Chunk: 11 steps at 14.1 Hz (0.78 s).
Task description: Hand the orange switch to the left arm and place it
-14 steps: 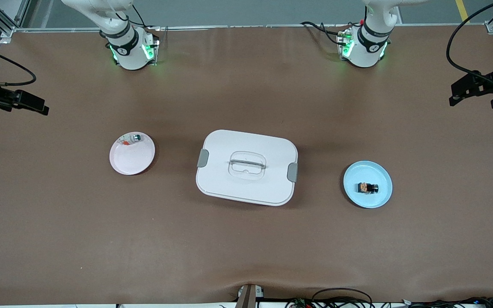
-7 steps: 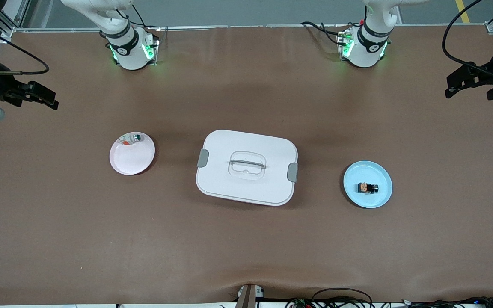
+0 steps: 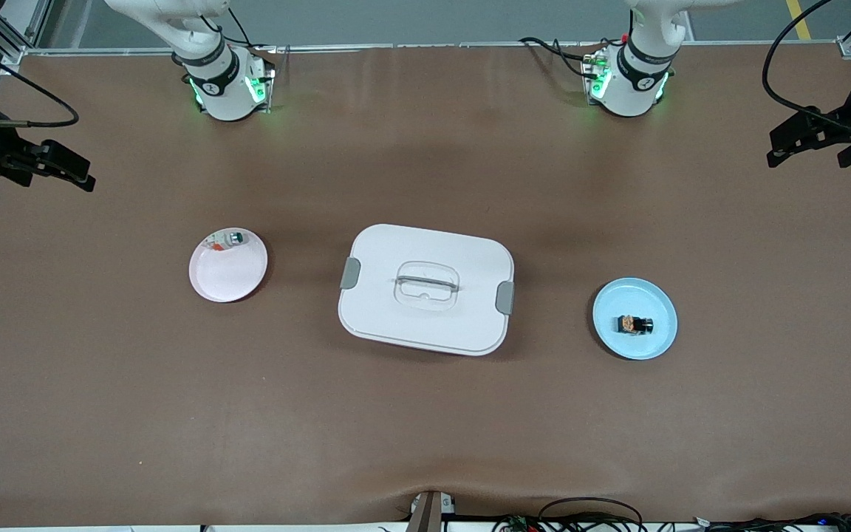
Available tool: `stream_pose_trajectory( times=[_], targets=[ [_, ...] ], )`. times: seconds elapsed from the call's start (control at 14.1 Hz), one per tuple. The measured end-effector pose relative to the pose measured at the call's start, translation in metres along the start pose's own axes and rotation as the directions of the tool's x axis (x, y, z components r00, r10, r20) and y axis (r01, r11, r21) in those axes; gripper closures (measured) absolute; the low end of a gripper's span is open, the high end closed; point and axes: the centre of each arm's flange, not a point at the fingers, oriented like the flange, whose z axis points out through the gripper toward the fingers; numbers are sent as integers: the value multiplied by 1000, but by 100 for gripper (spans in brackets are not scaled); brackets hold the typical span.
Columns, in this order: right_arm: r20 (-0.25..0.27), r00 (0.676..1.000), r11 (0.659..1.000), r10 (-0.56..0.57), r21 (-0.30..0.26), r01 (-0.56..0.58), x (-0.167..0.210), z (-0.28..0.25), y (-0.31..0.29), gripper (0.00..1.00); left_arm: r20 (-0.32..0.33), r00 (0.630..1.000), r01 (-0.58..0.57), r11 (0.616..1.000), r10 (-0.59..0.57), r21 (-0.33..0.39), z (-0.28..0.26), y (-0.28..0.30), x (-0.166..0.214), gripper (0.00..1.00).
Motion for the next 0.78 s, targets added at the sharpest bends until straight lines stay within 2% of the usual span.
stream_pose_trajectory(
  times=[0.28,0.78],
  targets=[
    [-23,1000,1000,-1,16,1,-6,-10,-1,0,-2,1000,13,1000,-13,0,-1,2,0,0],
    [-23,1000,1000,-1,16,2,-9,-13,-1,0,-8,996,84,996,-84,2,-3,16,-1,0]
  ],
)
